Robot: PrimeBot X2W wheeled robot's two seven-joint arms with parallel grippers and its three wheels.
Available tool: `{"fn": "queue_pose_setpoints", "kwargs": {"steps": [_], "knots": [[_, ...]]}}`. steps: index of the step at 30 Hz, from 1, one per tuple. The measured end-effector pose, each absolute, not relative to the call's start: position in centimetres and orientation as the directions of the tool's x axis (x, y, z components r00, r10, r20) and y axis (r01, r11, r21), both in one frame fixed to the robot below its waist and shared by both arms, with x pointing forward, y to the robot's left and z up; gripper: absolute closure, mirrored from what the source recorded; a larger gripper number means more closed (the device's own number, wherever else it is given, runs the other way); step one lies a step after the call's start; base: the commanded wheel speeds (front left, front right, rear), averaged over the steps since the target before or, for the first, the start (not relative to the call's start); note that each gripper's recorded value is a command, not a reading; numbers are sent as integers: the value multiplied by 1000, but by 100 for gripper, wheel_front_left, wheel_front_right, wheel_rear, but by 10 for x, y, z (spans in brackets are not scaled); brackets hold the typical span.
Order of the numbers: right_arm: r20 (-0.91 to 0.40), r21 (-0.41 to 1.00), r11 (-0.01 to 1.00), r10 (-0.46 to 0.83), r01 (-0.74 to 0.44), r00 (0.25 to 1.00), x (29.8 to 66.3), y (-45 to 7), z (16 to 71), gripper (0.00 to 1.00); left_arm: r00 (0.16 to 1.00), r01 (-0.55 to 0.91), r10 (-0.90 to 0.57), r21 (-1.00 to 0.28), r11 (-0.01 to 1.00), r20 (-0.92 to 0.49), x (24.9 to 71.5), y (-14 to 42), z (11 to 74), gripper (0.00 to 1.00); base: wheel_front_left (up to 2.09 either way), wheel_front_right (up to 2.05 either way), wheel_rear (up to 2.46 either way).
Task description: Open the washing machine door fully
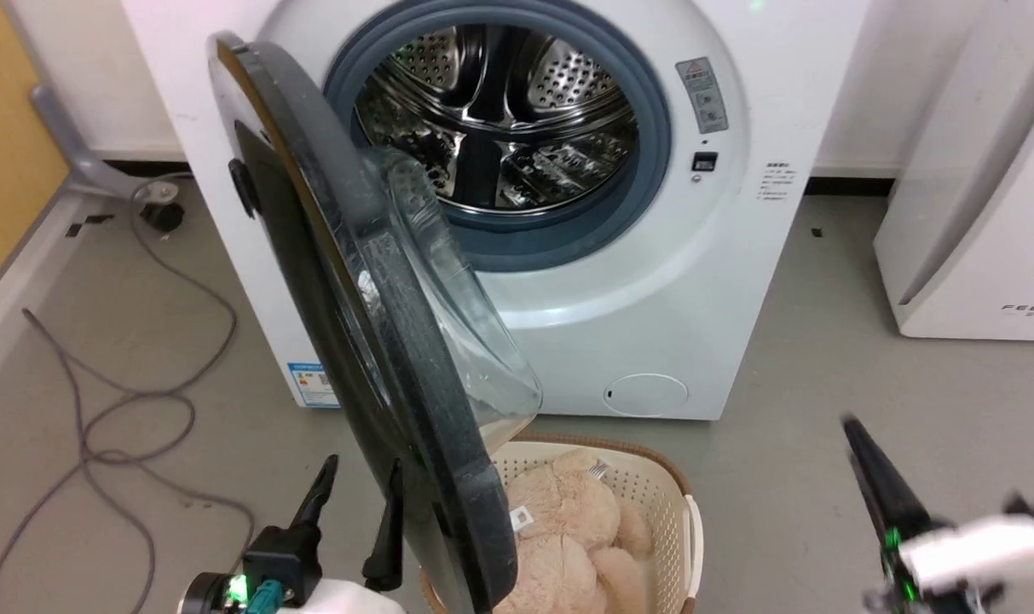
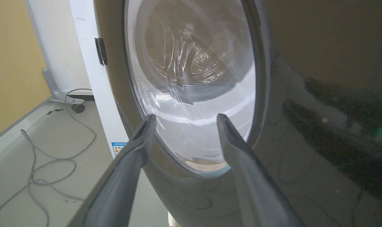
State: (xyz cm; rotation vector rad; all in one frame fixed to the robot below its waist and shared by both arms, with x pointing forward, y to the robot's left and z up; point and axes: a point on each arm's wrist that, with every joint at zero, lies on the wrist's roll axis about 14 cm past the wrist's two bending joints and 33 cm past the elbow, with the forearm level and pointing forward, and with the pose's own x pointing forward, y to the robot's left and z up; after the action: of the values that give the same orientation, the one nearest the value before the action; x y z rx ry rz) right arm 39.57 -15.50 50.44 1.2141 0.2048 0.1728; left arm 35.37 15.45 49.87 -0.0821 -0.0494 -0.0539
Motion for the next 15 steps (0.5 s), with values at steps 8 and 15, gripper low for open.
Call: {"fn": "queue_pose_setpoints", "kwargs": {"steps": [8,15], "knots": [[-42,737,674,-25,48,999,355,-222,476,0,998,36,-33,-63,997,49,355,165,498,0,0,0,0],[132,333,943,-71,23,989,351,-235,523,0,999,28,-26,-59,998,43,356,168,496,0,0,0,0]]}}
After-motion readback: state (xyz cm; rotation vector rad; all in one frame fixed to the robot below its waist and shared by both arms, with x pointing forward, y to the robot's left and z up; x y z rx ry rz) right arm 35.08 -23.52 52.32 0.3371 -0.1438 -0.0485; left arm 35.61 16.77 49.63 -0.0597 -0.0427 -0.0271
